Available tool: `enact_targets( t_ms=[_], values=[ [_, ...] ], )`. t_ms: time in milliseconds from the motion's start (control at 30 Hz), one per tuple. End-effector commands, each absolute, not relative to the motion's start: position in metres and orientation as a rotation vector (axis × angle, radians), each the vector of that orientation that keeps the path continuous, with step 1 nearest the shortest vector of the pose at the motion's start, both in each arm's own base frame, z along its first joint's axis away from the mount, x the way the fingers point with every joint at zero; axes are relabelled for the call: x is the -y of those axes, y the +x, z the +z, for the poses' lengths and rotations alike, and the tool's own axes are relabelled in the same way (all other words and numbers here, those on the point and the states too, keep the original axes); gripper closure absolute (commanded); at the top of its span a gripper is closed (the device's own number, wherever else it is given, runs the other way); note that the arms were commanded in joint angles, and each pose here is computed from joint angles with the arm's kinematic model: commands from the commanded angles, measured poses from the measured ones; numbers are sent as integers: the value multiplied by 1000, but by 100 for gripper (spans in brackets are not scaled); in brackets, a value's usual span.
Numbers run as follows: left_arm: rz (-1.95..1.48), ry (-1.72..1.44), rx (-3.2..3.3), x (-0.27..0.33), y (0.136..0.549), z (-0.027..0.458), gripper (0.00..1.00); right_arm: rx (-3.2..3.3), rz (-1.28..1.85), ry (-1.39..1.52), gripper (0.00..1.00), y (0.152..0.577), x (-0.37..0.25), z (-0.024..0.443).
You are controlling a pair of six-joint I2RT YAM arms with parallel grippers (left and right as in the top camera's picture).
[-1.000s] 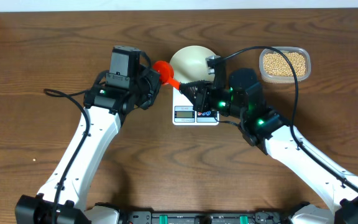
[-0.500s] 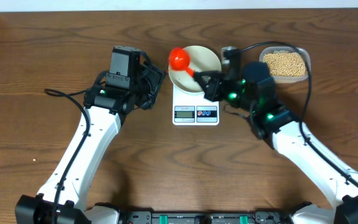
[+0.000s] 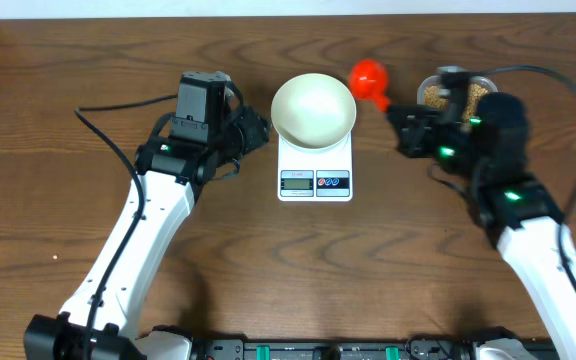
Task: Scoop item into bowl and weigh 50g on scale
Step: 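Carry the scoop with the right gripper to the soybean tub, then move the left gripper to the scale's TARE button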
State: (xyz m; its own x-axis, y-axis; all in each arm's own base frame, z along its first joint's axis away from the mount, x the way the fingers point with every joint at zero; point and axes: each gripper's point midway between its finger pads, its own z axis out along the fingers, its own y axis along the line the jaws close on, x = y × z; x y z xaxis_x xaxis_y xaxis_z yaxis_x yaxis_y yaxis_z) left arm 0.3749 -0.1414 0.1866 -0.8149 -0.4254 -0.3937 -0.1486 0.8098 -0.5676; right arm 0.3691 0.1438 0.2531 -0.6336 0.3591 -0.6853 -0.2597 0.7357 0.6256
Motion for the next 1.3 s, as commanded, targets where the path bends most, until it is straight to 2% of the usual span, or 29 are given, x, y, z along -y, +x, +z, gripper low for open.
enact_targets(
  t_ms=[0,67,100,333,500,767,967,1267],
  values=[
    [-660,-130,-2408,148,368,215,71,-1996,814,56,99,365,-112,280],
    [-654,-60,-2405,155,359,221,81,-1982,799,56,99,360,-100,286],
    [-654,-43,-2413,158,354,221,92,-1979,789,64,99,358,-94,288],
    [-619,83,-2561,188,316,196,92,-2034,730,127,99,348,-67,276],
    [-460,164,-2641,193,298,175,93,-2053,698,121,99,347,-61,270],
    [-438,321,-2729,222,272,136,93,-2116,607,219,99,344,-42,253],
    [-435,395,-2735,242,270,108,93,-2157,565,277,99,340,-31,242],
    [-381,392,-2728,255,291,74,93,-2165,548,293,99,340,-28,240]
  ],
)
